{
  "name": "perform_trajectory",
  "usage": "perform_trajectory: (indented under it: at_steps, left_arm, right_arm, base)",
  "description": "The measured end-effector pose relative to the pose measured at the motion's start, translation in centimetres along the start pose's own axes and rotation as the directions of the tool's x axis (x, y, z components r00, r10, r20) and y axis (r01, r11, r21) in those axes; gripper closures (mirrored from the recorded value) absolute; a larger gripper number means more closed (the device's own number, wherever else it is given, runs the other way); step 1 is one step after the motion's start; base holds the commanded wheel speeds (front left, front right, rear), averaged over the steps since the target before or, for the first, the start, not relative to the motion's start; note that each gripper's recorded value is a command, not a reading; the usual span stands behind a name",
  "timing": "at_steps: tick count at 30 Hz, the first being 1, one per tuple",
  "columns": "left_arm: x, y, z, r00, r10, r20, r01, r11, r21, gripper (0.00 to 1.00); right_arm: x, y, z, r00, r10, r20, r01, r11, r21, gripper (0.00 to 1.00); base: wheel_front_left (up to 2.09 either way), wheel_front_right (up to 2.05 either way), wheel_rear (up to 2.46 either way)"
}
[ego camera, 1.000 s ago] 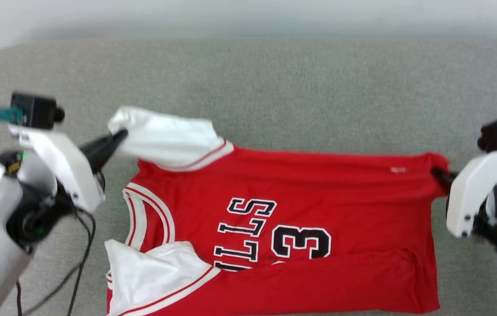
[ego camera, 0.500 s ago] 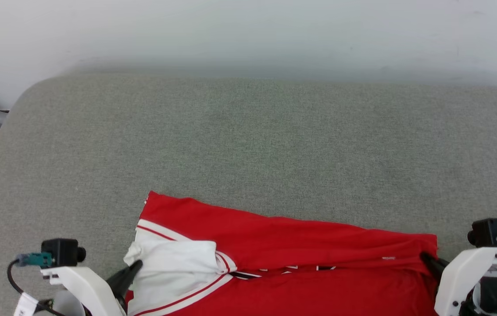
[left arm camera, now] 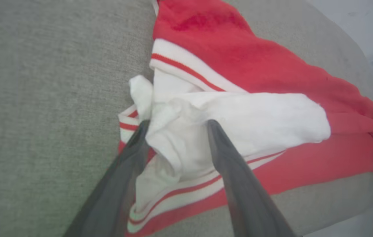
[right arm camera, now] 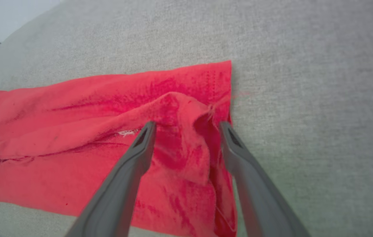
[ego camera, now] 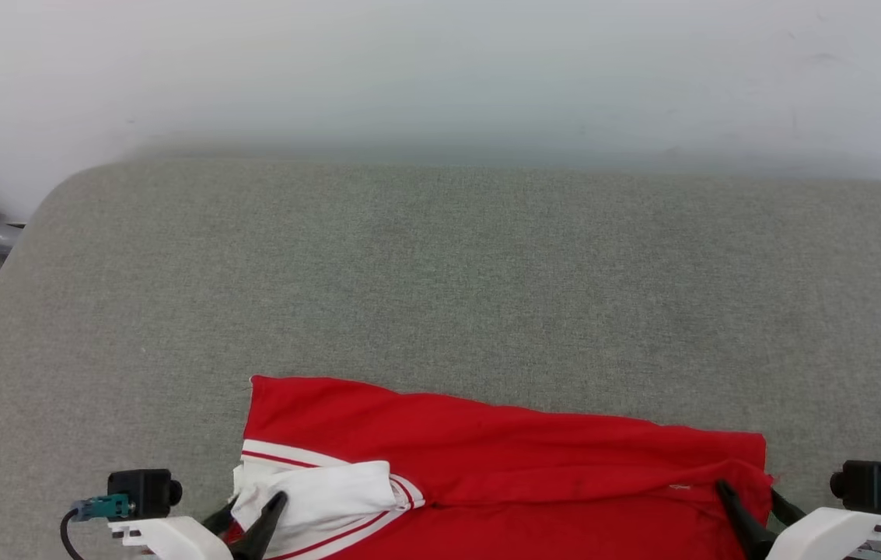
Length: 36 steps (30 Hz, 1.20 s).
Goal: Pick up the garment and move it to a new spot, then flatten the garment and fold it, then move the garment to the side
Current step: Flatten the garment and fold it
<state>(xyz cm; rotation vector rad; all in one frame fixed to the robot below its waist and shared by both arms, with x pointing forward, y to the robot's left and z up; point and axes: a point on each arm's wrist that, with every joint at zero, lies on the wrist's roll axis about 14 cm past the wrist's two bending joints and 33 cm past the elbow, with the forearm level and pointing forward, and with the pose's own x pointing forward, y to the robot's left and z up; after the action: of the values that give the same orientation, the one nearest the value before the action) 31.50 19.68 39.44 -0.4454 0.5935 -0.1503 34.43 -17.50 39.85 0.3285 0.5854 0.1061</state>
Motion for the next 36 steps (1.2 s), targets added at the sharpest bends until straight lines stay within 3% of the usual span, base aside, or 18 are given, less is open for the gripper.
perform_trajectory:
  at_steps: [9,12,17,25,36]
  left_arm:
    - [0.2,-2.0,6.4,0.963,-0.058,0.262,0.009,0.983,0.185,0.0]
    - [0.1,-2.7,9.4,0.932,-0.062,0.357,-0.022,0.974,0.226,0.0]
    - [-0.9,-4.9,14.6,0.836,-0.107,0.538,-0.072,0.951,0.3,0.0]
    - [-2.7,-5.1,15.9,0.753,-0.083,0.653,-0.153,0.943,0.295,0.0]
    - [-2.8,-5.1,13.2,0.763,-0.065,0.643,-0.175,0.937,0.301,0.0]
  right_arm:
    - [-1.9,-0.2,3.7,0.991,0.001,0.134,0.005,0.999,-0.04,0.0]
    - [-2.3,-1.2,4.0,0.995,-0.03,0.1,0.035,0.998,-0.05,0.0]
    - [-2.2,-2.3,3.3,0.997,-0.071,-0.016,0.07,0.995,-0.077,0.0]
    - [-1.1,-1.8,3.2,0.989,-0.073,-0.127,0.056,0.99,-0.133,0.0]
    - [1.1,-0.8,-1.1,0.946,-0.049,-0.32,0.012,0.993,-0.117,0.0]
  base:
    - [0.0,0.0,0.0]
    - [0.0,0.0,0.0]
    - [0.0,0.0,0.0]
    - [0.0,0.0,0.0]
    - [0.0,0.0,0.0]
